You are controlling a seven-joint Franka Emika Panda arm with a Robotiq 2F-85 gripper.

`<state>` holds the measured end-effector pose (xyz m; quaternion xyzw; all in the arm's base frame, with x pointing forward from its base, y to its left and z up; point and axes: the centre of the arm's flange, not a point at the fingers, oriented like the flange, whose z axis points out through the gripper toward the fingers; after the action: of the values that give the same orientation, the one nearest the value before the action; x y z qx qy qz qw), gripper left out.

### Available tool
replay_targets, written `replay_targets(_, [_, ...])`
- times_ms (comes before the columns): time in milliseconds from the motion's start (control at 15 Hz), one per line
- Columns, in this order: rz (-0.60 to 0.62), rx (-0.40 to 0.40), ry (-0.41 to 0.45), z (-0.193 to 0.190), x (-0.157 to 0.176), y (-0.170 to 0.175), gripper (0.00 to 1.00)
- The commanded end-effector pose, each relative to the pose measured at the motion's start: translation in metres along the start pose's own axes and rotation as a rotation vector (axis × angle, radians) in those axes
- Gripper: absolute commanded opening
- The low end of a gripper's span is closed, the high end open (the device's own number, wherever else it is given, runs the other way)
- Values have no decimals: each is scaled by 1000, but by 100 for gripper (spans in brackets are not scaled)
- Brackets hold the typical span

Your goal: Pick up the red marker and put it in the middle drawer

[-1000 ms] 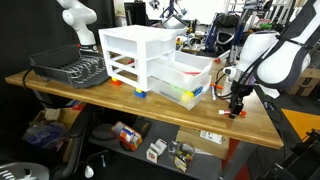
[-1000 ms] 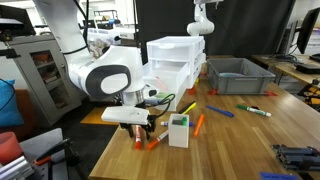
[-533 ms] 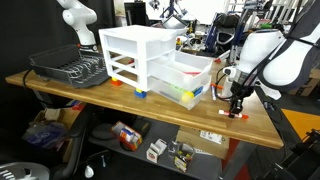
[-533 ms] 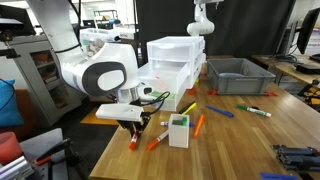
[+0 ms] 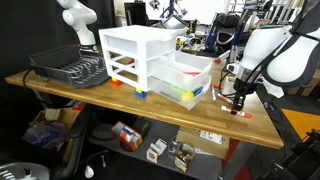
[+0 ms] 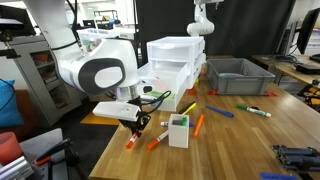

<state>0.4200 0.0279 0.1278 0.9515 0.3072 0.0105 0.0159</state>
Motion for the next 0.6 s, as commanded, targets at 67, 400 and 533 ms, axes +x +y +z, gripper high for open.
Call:
replay_targets(67, [76, -38, -23, -36, -22, -14, 5])
replay_targets(400, [71, -145, 91, -80, -13, -26, 5])
replay_targets(533, [48, -224, 165, -107, -1, -26, 5])
